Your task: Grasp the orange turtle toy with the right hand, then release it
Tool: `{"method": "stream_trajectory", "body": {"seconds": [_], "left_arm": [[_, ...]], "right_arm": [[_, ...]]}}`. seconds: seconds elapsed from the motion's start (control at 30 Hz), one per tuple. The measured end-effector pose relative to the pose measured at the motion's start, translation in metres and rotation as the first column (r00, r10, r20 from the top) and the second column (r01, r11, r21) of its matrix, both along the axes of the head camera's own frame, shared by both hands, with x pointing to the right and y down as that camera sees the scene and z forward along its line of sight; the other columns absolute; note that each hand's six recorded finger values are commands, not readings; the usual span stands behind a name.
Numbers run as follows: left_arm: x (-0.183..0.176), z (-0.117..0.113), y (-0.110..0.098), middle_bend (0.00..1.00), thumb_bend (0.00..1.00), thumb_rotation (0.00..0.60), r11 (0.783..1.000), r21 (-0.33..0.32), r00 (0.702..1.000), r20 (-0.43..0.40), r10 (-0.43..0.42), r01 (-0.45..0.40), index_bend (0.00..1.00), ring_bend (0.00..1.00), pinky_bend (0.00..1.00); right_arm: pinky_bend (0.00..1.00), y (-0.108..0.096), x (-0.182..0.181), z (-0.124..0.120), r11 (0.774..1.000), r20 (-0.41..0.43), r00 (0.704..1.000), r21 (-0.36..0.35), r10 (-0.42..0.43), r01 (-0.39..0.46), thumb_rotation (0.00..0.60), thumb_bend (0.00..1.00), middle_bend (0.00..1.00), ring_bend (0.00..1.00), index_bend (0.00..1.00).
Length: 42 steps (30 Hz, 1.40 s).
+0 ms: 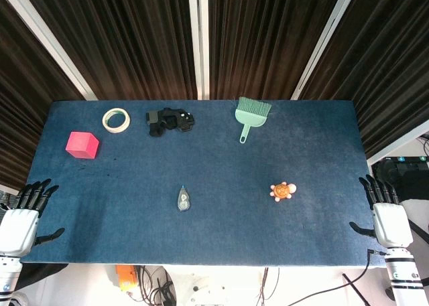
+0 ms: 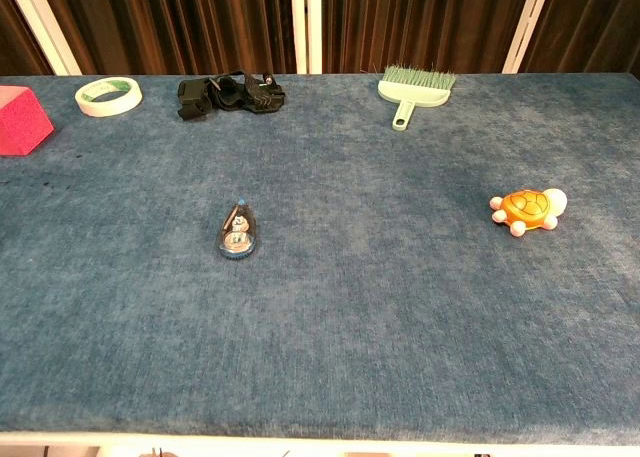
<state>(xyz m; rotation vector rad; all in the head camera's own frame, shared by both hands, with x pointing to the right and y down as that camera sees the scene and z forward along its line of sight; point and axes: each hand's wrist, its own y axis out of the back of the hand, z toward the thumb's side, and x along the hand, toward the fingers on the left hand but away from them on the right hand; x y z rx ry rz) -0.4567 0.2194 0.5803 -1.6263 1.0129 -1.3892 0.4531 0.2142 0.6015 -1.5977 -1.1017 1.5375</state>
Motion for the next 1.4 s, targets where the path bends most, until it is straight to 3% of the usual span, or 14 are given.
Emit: {"method": "stream_trajectory", "body": {"seconds": [0.47, 0.9, 1.1, 1.4], "left_arm": [[0.007, -0.001, -0.002, 0.03, 0.06, 0.600, 1.000, -0.006, 1.000, -0.001, 0.009, -0.009, 0.13, 0.00, 0.07], [0.006, 0.001, -0.003, 0.03, 0.06, 0.600, 1.000, -0.011, 1.000, 0.006, 0.000, 0.000, 0.13, 0.00, 0.07], [0.001, 0.006, 0.001, 0.03, 0.06, 0.600, 0.999, -0.031, 1.000, 0.003, -0.009, 0.009, 0.13, 0.00, 0.07], [-0.007, 0.007, 0.008, 0.03, 0.06, 0.600, 0.998, -0.044, 0.999, 0.004, -0.037, 0.037, 0.13, 0.00, 0.07]], "right_arm": [[0.00, -0.003, -0.001, 0.000, 1.000, 0.014, 1.000, -0.008, -0.013, 0.014, 0.600, 0.01, 0.00, 0.00, 0.00], [0.00, -0.025, -0.021, 0.012, 0.995, 0.028, 0.996, -0.059, -0.084, 0.085, 0.600, 0.01, 0.00, 0.00, 0.00], [0.00, -0.049, -0.052, 0.024, 0.976, 0.016, 0.983, -0.110, -0.185, 0.186, 0.600, 0.02, 0.00, 0.00, 0.00], [0.00, -0.084, -0.111, 0.045, 0.927, -0.039, 0.940, -0.180, -0.340, 0.328, 0.600, 0.02, 0.03, 0.00, 0.00]]}}
